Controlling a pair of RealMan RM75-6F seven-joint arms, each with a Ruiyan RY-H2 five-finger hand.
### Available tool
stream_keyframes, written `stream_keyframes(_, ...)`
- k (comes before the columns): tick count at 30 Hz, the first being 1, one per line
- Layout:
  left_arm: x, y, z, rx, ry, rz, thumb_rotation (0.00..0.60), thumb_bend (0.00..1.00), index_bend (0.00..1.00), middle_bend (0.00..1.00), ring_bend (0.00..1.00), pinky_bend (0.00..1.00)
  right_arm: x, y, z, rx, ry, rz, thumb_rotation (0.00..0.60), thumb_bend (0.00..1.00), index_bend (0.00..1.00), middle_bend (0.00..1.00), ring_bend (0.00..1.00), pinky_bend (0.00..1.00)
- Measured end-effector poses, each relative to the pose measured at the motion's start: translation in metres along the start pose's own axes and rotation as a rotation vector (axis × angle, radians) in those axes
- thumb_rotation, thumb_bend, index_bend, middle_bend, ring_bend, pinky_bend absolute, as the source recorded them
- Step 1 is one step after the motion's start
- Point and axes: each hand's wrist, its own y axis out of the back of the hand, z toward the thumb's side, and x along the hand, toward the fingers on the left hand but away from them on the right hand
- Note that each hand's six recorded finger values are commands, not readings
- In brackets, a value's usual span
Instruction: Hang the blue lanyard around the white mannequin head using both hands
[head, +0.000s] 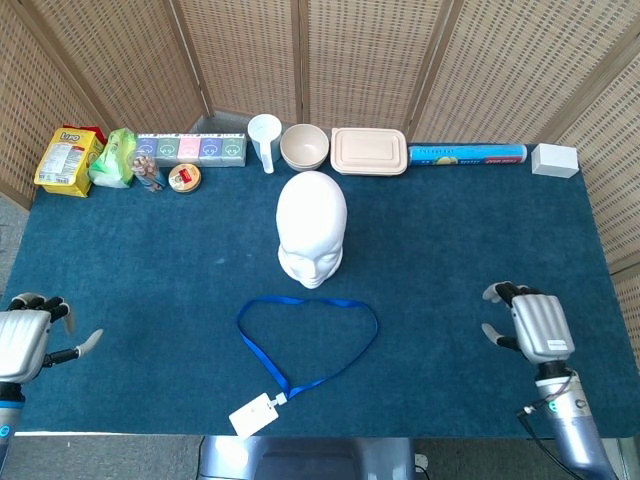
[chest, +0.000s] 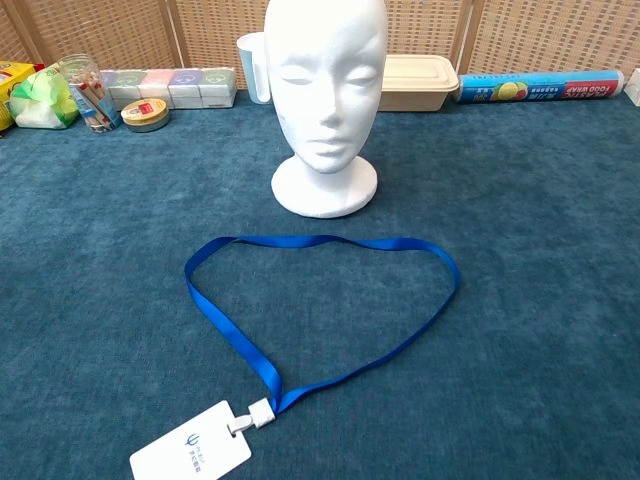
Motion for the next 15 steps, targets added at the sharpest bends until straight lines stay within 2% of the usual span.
stream_keyframes(5,0.011,0.000,0.003,0.008,-0.017,0.000,0.230,0.21,0.65,0.51,0.42,0.27,-0.010,-0.006,0.018,0.028,-0.008,-0.014,0.600,0.24,0.39,0.51,0.71,0.81)
stream_keyframes(7,0.015,0.000,0.005,0.009,-0.025,0.001,0.231,0.21,0.65,0.51,0.42,0.27,-0.014,-0.010,0.027,0.043,-0.015,-0.017,0.600,0.23,0.39,0.52,0.74,0.85)
stream_keyframes(15,0.027,0.001,0.011,0.012,-0.052,0.004,0.229,0.21,0.65,0.51,0.42,0.27,-0.026,-0.029,0.057,0.047,-0.045,0.012,0.600,0.21,0.39,0.60,0.86,0.91)
